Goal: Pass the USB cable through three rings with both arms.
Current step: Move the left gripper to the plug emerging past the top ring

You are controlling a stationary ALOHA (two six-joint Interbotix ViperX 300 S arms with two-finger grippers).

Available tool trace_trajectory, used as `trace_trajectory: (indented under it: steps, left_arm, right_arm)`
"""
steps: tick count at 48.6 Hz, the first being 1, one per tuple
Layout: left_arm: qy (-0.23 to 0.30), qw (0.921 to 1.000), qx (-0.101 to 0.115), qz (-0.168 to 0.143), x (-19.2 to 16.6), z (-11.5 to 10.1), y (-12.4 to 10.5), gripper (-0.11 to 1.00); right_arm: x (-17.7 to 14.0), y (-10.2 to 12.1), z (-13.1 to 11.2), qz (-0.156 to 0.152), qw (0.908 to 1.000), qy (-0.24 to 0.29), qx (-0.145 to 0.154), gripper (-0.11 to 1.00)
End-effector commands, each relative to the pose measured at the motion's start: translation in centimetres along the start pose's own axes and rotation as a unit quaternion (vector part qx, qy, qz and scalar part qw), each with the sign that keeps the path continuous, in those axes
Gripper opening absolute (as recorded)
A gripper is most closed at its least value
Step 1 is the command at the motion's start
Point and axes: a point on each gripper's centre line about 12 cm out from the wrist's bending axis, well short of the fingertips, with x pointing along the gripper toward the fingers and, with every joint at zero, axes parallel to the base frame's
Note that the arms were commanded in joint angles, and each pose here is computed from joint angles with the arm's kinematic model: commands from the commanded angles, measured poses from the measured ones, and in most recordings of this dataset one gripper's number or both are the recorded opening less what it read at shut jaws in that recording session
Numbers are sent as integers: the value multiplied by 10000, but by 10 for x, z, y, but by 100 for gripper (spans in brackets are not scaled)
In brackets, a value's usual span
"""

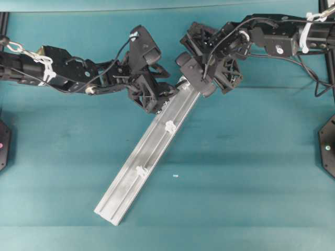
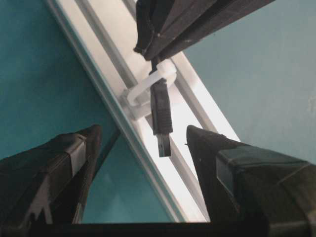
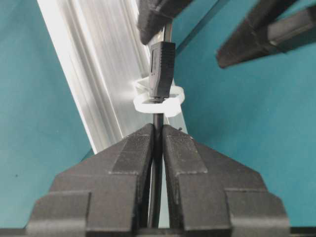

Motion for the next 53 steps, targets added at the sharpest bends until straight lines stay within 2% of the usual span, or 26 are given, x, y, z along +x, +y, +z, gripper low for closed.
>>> trace_trajectory:
  steps: [1, 31, 40, 45, 53]
  left_arm:
    - [-74, 9999, 47, -105, 2, 3, -9, 78]
    - [-129, 9998, 100, -136, 18, 7, -12, 79]
    - [-101, 9998, 66, -149, 18, 7, -14, 74]
    - [-70, 9998, 71, -175, 18, 5, -18, 58]
    - [-113, 9996, 97, -221, 18, 8, -22, 18]
  right_arm:
    - [1, -2, 1, -37, 10000, -16, -35, 10]
    - [1, 0, 1, -3, 10000, -65, 51, 10]
    - [1, 0, 2, -2, 9999, -82, 76, 10]
    - [1, 0, 2, -2, 9999, -82, 84, 10]
    - [1, -1, 2, -24, 9999, -86, 83, 10]
